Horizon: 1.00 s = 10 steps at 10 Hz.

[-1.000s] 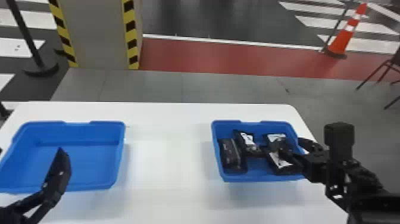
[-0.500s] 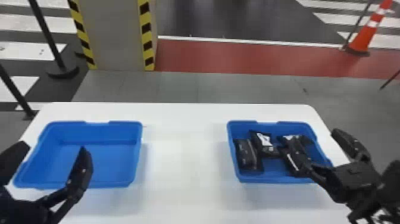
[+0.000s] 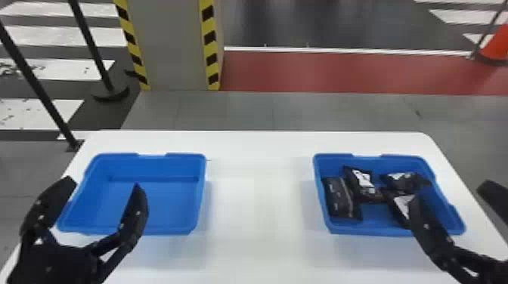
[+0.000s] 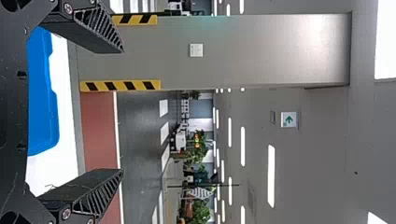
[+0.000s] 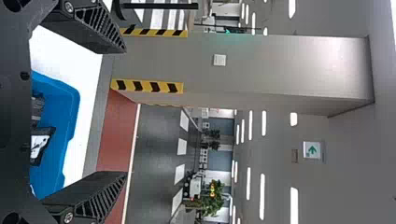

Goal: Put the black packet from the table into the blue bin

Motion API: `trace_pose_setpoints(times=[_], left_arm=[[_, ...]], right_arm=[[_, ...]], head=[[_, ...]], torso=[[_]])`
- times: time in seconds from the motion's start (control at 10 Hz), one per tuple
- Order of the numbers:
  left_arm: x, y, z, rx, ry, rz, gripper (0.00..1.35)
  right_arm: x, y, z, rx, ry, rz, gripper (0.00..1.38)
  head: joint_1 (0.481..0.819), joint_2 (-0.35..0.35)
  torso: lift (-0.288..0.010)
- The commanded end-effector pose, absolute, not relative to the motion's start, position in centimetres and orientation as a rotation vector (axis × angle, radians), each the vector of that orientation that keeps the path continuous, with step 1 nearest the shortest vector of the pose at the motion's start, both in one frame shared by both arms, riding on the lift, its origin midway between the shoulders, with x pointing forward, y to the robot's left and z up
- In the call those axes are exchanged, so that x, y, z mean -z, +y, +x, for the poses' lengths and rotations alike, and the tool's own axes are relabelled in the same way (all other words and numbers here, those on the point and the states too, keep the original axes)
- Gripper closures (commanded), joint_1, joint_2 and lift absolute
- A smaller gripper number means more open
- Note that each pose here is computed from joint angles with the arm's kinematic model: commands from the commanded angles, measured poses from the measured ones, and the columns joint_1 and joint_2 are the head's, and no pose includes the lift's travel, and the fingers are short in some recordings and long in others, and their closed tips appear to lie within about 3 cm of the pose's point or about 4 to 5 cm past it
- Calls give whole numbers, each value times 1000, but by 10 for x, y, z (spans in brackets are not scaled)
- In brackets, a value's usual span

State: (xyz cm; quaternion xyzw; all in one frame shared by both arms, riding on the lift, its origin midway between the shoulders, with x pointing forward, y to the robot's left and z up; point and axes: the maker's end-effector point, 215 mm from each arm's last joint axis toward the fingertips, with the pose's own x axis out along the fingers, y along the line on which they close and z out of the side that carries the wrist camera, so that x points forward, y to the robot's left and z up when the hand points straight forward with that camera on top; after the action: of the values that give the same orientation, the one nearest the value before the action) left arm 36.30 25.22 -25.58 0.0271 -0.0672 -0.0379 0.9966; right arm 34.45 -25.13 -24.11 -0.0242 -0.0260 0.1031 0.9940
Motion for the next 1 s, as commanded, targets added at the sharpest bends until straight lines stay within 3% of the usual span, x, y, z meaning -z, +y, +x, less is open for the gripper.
trace_pose_setpoints(times=[0.0, 0.9], left_arm=[[256, 253, 361, 75, -135, 57, 116], [252, 254, 360, 72, -145, 59, 116]], right_arm=[[234, -257, 327, -167, -47, -26, 104], [249, -267, 336, -148, -18, -33, 105]], head=[[695, 2], [695, -22]], torso=[[-110], [-110]])
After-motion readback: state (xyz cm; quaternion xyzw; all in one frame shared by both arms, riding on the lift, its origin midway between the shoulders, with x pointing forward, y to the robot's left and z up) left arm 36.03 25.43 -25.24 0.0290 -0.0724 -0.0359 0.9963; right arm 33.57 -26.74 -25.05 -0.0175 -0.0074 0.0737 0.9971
